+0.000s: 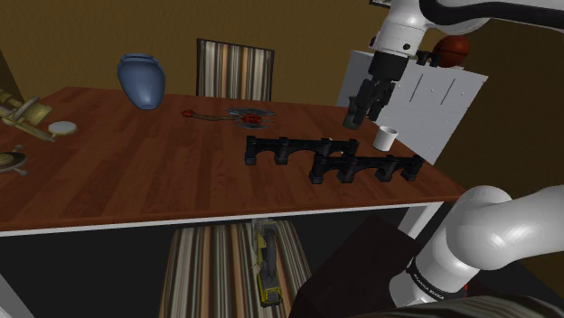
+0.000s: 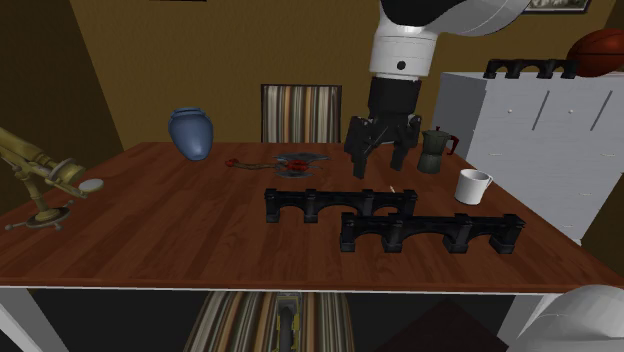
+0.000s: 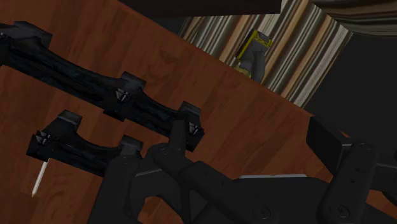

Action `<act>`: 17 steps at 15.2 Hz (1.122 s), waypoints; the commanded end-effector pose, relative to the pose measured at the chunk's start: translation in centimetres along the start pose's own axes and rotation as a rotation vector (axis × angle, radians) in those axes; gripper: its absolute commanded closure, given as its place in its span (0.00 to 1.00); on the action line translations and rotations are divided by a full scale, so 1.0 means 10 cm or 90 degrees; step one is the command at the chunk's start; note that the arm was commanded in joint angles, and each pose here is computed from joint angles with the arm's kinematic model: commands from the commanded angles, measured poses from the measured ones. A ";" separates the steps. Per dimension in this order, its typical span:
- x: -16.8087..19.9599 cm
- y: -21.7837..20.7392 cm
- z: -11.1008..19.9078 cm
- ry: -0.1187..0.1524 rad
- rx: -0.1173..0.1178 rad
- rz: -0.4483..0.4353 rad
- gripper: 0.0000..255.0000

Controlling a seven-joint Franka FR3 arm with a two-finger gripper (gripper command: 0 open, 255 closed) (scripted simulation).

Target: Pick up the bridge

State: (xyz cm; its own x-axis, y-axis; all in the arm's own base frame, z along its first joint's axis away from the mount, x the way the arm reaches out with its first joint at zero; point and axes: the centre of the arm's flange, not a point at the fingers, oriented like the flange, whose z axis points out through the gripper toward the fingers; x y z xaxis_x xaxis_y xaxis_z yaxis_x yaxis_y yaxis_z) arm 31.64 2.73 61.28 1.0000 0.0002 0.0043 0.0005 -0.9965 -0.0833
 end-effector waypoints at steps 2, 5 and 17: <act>0.06 0.08 0.07 0.000 -0.002 -0.027 0.00; 0.27 0.32 0.29 0.001 -0.009 -0.107 0.00; 1.36 0.98 1.13 0.006 -0.037 -0.430 0.00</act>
State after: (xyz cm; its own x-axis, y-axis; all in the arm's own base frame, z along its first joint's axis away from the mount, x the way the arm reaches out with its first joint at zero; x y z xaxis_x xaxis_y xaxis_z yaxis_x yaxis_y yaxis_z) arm 44.25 -5.99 49.95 0.8101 0.5847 0.0435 0.5856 -0.8105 -0.0127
